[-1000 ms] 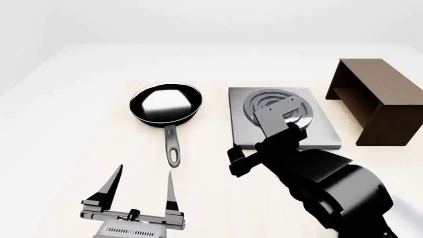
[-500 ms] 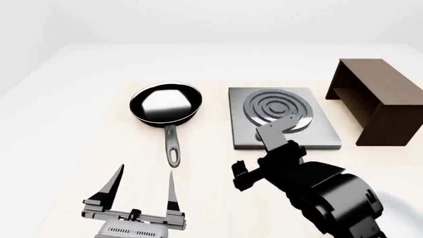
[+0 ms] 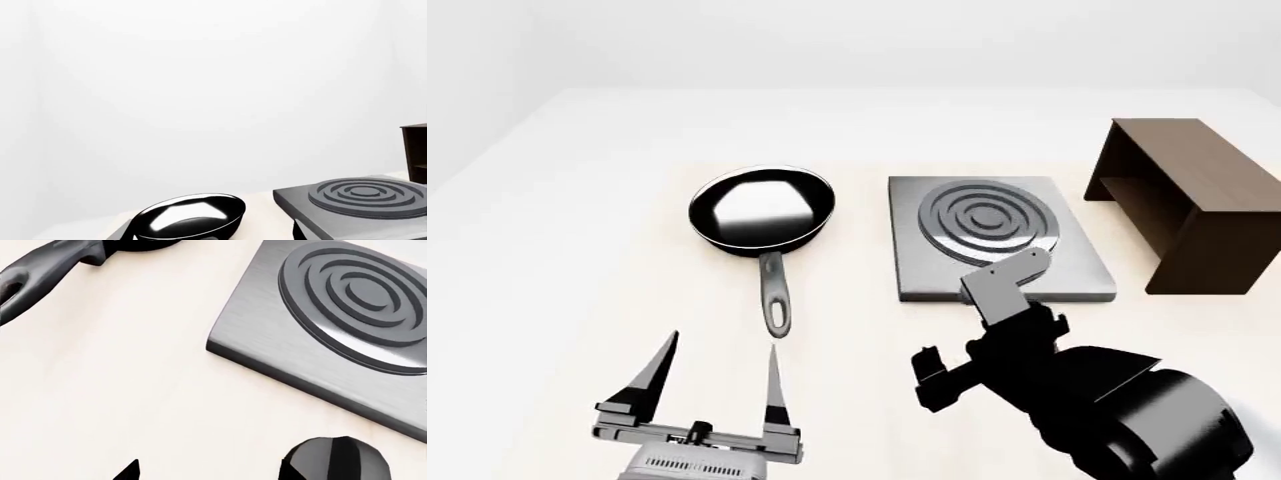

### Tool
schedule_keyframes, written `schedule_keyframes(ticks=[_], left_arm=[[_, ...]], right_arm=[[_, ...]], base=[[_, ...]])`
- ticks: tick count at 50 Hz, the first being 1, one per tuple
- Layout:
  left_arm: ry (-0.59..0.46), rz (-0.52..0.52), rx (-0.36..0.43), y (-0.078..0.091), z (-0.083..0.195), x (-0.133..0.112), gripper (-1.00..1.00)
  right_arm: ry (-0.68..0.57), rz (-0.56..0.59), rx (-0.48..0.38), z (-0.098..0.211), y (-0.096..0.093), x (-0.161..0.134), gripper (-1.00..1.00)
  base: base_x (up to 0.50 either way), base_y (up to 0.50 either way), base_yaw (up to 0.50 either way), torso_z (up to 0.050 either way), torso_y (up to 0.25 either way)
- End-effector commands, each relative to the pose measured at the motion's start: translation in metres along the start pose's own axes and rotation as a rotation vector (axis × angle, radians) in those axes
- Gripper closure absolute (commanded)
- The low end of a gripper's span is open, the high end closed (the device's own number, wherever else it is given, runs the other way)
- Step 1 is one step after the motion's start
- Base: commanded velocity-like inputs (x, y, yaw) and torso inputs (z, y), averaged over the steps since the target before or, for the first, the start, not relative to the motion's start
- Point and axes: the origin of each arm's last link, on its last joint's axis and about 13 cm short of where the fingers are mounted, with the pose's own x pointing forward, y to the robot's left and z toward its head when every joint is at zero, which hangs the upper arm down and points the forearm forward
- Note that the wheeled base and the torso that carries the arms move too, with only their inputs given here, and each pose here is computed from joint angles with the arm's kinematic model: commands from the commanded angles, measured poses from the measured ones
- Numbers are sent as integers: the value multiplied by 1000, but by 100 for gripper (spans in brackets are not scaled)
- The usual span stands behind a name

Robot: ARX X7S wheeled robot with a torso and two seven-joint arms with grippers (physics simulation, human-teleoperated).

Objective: Turn on the stove.

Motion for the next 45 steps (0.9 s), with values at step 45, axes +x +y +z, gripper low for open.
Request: schedule_keyframes(ticks=[45], left_arm=[[8,-8,5,0,-2,1,-100]], right_arm=[[84,-52,79,-42,-21,20,-100]], base=[[0,0,0,0,0]])
